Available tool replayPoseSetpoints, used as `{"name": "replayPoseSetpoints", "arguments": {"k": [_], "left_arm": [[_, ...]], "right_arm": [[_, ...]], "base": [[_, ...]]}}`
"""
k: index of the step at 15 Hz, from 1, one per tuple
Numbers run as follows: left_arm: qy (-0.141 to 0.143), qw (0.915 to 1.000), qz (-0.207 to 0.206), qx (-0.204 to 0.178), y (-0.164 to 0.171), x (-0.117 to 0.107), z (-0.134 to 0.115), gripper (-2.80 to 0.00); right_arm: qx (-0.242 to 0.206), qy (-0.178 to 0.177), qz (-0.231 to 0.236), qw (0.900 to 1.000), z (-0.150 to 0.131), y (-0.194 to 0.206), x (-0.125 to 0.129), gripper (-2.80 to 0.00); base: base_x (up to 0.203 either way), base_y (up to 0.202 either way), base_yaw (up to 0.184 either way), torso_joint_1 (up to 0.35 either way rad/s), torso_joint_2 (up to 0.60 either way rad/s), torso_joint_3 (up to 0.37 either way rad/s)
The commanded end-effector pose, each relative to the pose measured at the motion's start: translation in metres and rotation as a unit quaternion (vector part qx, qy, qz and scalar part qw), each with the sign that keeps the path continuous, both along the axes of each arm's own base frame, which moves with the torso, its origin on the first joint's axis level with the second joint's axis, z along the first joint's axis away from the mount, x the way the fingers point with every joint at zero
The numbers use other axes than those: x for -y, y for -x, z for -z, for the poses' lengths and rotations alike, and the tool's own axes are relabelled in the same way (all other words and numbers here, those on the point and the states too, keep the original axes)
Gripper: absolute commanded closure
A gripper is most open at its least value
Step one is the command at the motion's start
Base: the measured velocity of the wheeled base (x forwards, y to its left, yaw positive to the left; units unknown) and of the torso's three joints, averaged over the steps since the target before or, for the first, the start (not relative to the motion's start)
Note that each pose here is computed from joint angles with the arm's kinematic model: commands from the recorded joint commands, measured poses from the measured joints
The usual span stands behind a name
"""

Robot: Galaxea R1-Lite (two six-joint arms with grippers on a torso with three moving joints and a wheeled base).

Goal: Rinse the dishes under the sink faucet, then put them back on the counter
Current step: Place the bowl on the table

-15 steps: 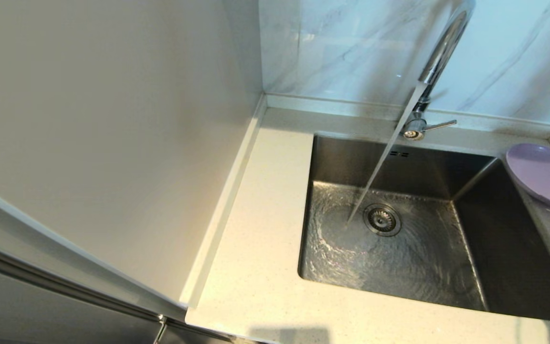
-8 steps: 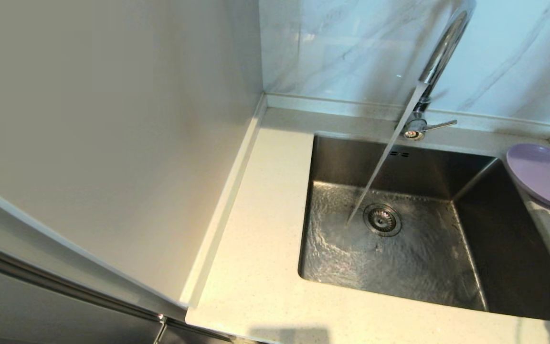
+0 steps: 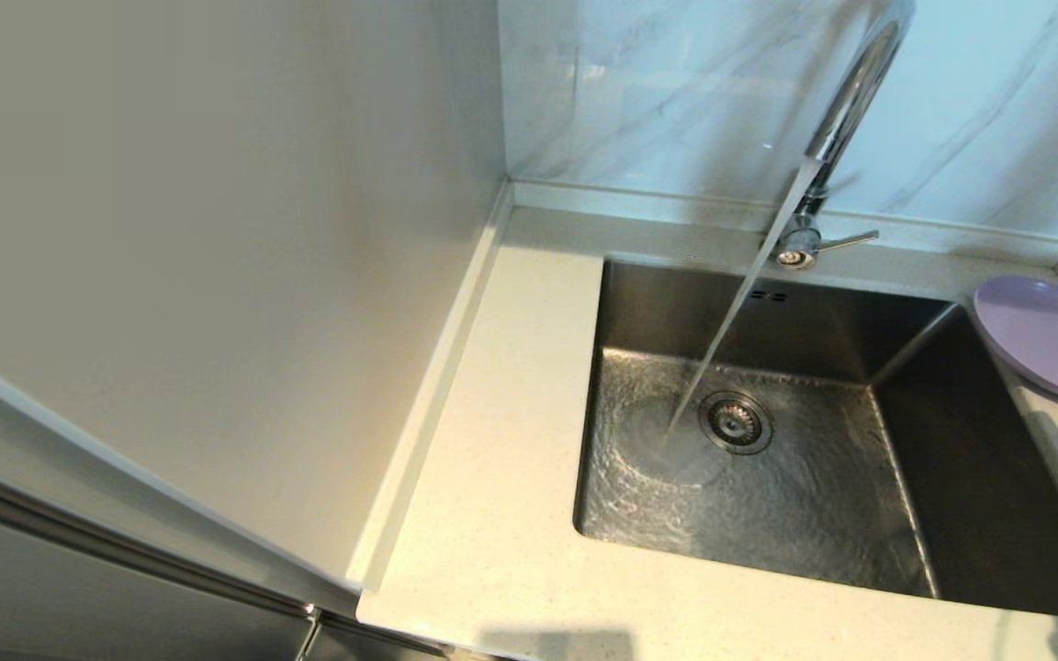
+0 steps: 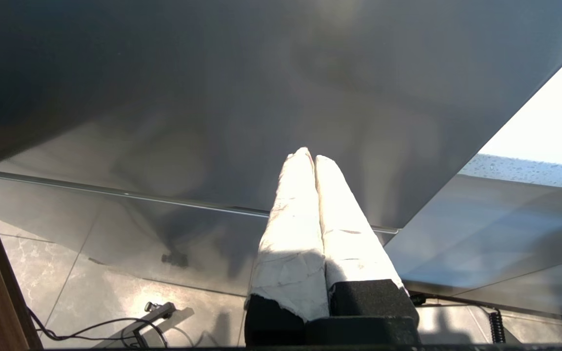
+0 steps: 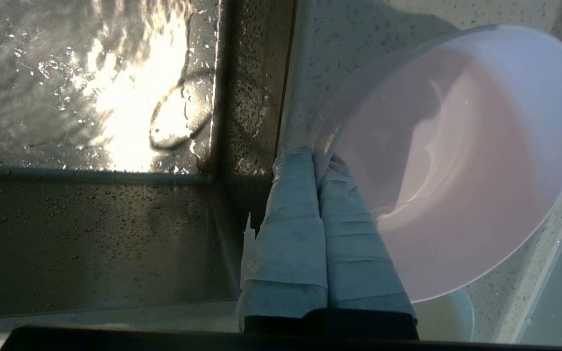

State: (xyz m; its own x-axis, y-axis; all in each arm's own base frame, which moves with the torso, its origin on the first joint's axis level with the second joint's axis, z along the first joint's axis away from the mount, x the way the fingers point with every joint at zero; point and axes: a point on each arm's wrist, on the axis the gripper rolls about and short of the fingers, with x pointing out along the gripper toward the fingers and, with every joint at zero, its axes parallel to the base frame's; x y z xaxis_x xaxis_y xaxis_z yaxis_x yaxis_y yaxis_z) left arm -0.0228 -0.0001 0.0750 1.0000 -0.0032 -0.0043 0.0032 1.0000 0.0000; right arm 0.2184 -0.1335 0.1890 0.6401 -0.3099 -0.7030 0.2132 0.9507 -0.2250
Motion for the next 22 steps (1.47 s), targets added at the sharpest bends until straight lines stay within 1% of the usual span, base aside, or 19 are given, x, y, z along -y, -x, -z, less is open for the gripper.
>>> {"name": "replayPoseSetpoints", "arguments": {"k": [1,9,10,11,14,15,18,20,22], "left_arm": [[0.0,1.0,0.0,0.0,0.0,0.0,0.0,0.0],[0.0,1.0,0.001,0.0,0.0,0.0,0.0,0.0],[0.0,1.0,0.0,0.0,0.0,0.0,0.0,0.0],[0.0,1.0,0.0,0.0,0.0,0.0,0.0,0.0],[0.0,1.0,0.0,0.0,0.0,0.0,0.0,0.0],[0.0,1.0,0.0,0.0,0.0,0.0,0.0,0.0],[0.0,1.0,0.0,0.0,0.0,0.0,0.0,0.0],[0.0,1.0,0.0,0.0,0.0,0.0,0.0,0.0],[0.0,1.0,0.001,0.0,0.0,0.0,0.0,0.0]], "right_arm": [[0.0,0.001,-0.006,1.0,-0.001,-0.001,-0.002,0.0],[-0.012,0.007,-0.018,1.0,0.005,-0.011,0.004,0.0],[-0.015,0.01,-0.023,1.0,0.006,-0.012,0.004,-0.44],[-0.015,0.01,-0.023,1.0,0.006,-0.013,0.005,-2.8],[-0.009,0.013,-0.022,1.0,0.004,-0.016,0.006,-2.8],[0.001,0.018,-0.021,1.0,0.0,-0.018,0.008,-2.8],[0.054,0.034,-0.008,0.998,-0.014,-0.022,0.013,-2.8],[0.068,0.04,-0.008,0.997,-0.021,-0.015,0.016,-2.8],[0.076,0.037,-0.015,0.996,-0.024,-0.012,0.015,-2.8]], "base": [[0.0,0.0,0.0,0.0,0.0,0.0],[0.0,0.0,0.0,0.0,0.0,0.0],[0.0,0.0,0.0,0.0,0.0,0.0],[0.0,0.0,0.0,0.0,0.0,0.0],[0.0,0.0,0.0,0.0,0.0,0.0],[0.0,0.0,0.0,0.0,0.0,0.0],[0.0,0.0,0.0,0.0,0.0,0.0],[0.0,0.0,0.0,0.0,0.0,0.0],[0.0,0.0,0.0,0.0,0.0,0.0]]}}
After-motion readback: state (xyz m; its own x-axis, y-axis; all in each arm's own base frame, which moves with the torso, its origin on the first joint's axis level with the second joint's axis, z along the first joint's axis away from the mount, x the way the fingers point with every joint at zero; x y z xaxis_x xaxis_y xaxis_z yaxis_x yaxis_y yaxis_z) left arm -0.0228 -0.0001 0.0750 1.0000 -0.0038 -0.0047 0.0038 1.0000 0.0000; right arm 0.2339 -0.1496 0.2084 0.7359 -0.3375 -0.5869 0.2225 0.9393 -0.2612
